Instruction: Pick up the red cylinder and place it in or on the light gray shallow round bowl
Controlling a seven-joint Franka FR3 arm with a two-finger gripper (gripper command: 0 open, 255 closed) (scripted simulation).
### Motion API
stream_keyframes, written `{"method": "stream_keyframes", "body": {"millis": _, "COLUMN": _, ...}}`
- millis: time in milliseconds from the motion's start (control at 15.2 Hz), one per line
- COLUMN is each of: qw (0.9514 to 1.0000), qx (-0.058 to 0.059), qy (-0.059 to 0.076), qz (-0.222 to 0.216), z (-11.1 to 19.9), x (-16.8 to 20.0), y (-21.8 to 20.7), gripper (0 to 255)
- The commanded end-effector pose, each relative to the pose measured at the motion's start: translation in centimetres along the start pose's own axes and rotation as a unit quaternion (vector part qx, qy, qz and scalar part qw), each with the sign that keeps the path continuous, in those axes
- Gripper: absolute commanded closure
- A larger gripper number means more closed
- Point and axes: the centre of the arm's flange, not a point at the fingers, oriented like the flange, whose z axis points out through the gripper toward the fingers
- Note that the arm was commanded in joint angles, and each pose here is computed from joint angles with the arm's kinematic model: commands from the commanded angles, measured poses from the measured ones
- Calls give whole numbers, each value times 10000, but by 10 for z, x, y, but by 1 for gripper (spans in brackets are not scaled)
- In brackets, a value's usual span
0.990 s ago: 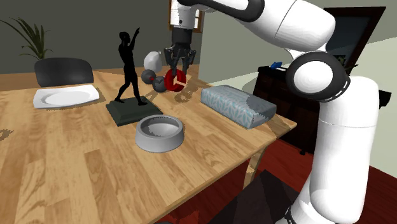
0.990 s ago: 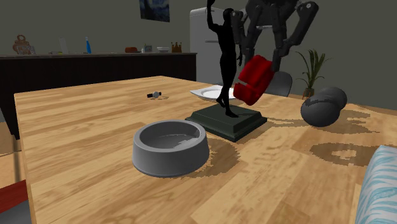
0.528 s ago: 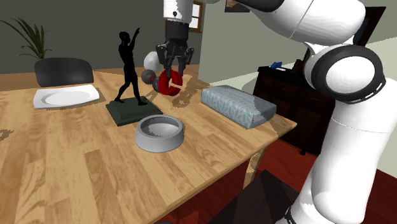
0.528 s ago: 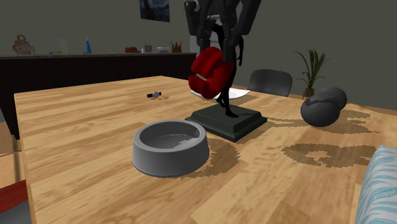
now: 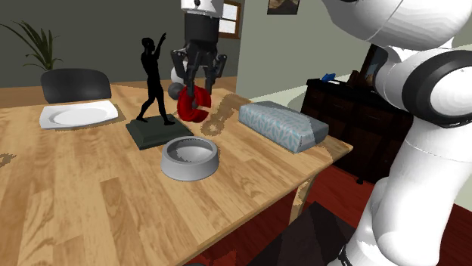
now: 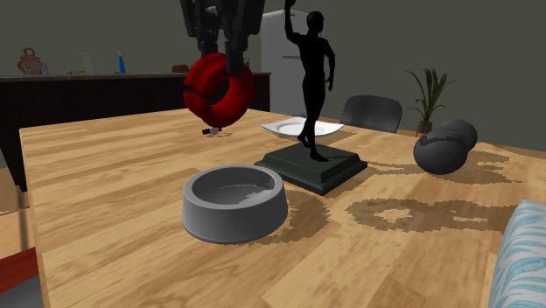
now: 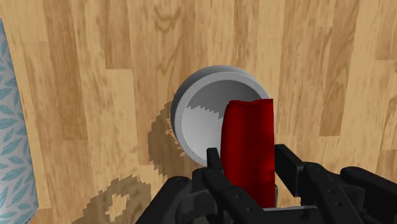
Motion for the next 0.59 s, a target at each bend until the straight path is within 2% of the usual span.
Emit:
{"method": "stream_keyframes", "body": {"millis": 0, "qw": 10000, "qx": 0, "qy": -1, "qz": 7, "z": 7, "x": -2, "y": -3, "gripper": 255}}
{"method": "stream_keyframes", "body": {"millis": 528, "qw": 10000, "qx": 0, "qy": -1, "qz": 7, "z": 50, "x": -2, "y": -2, "gripper": 255}}
